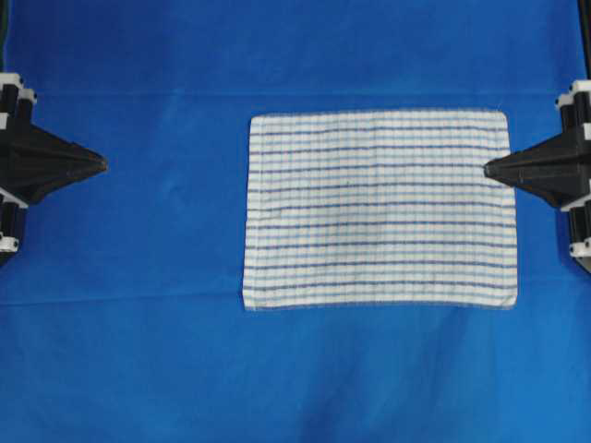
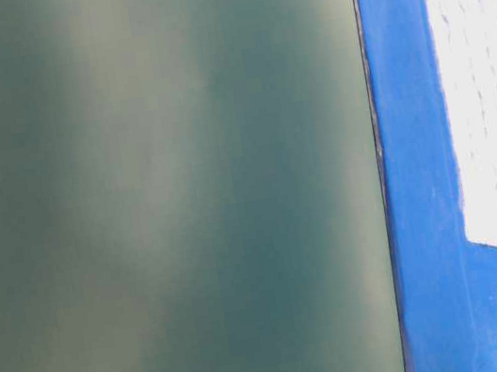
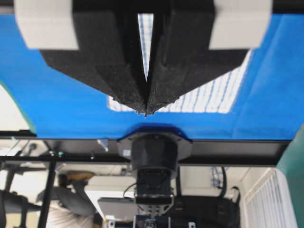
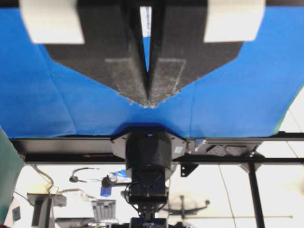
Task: Fold the blue towel.
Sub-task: 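Move both grippers to the towel's top corners and grasp them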
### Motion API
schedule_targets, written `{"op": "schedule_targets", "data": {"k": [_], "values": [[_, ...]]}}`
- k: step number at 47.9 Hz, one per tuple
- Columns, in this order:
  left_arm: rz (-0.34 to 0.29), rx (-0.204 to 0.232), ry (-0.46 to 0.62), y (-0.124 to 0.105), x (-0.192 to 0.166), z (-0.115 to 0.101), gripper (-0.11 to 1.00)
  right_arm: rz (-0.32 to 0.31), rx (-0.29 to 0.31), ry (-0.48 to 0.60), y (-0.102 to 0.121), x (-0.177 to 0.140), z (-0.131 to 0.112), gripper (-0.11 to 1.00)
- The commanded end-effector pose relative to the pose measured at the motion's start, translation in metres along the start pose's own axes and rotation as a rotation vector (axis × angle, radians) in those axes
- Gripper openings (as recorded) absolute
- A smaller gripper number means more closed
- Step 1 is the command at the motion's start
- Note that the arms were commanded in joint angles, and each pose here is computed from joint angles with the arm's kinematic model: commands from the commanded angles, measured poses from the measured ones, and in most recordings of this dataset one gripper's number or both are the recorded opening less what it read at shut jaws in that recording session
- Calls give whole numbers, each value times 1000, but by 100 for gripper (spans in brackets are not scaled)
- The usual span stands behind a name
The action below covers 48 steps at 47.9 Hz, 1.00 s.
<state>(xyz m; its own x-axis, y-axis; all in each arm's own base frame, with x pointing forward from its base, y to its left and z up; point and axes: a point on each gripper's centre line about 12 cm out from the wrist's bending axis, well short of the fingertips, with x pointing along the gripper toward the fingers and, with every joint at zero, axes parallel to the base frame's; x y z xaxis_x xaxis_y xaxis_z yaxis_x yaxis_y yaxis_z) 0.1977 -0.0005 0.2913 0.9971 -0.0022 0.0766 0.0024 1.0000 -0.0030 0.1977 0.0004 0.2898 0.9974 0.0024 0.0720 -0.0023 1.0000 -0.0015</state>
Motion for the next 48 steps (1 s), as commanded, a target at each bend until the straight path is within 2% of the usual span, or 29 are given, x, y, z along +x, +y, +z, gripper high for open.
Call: {"op": "schedule_targets", "data": {"k": [1,8,22,29,31,39,42,45,48], "values": [[14,-26,-19,2,9,11,0,-15,9,-34,-3,4,15,0],[59,-22,36,12,26,2,0,-80,20,34,-16,2,14,0],[197,-34,203,52,71,-37,0,-381,138,326,-68,-20,-20,1],[252,-47,304,73,95,-62,3,-493,196,445,-86,-31,-39,1],[267,-55,334,79,101,-70,10,-527,217,489,-91,-34,-47,1],[321,-81,464,103,118,-107,59,-620,281,616,-108,-42,-75,4],[335,-92,518,110,122,-120,76,-652,305,664,-114,-45,-86,21],[350,-106,577,117,127,-132,88,-687,330,715,-120,-49,-99,40],[362,-119,631,124,131,-143,89,-714,350,755,-126,-52,-109,57]]}}
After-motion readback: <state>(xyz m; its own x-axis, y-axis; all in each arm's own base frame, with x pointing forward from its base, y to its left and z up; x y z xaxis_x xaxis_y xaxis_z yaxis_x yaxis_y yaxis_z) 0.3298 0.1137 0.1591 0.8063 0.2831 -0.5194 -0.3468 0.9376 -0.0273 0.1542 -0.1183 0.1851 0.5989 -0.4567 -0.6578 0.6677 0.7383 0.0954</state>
